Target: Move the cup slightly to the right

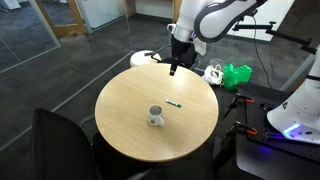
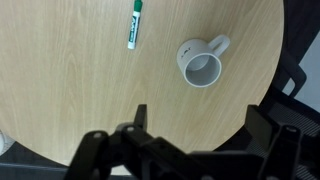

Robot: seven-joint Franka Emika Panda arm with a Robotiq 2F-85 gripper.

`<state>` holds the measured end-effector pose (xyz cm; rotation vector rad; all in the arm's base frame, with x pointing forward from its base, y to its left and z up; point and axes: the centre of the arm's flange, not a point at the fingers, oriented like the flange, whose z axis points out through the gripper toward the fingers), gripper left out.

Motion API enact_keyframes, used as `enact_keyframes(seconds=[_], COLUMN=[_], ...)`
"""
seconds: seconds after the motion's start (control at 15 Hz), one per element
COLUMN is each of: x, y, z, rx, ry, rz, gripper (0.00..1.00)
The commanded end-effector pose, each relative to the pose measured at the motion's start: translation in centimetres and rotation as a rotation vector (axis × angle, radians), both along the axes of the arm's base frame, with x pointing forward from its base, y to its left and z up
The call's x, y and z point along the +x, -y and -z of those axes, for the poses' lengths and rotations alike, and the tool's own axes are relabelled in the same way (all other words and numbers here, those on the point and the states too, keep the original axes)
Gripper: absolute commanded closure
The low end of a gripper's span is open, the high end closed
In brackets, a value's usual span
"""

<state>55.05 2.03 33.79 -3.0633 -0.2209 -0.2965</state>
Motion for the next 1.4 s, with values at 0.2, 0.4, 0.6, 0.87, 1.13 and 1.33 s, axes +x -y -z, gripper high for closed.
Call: enact_keyframes(seconds=[0.2,0.4,0.6,0.87,1.13,1.33], x=[3.3,4.2,5.0,6.4,7.8,6.3], y=[-2.4,-3.4,-4.1,-4.2,-4.2,-3.8], z=[7.4,10.6,13.6,16.9,19.2,19.1], rx=[0.022,0.021,0.008,-0.029,-0.038,-0.026], ry=[-0.045,-0.071,-0.095,-0.105,-0.11,-0.131], rz=[-0.067,-0.072,-0.068,-0.078,-0.068,-0.088], gripper=[0.0,0.0,0.0,0.0,0.0,0.0])
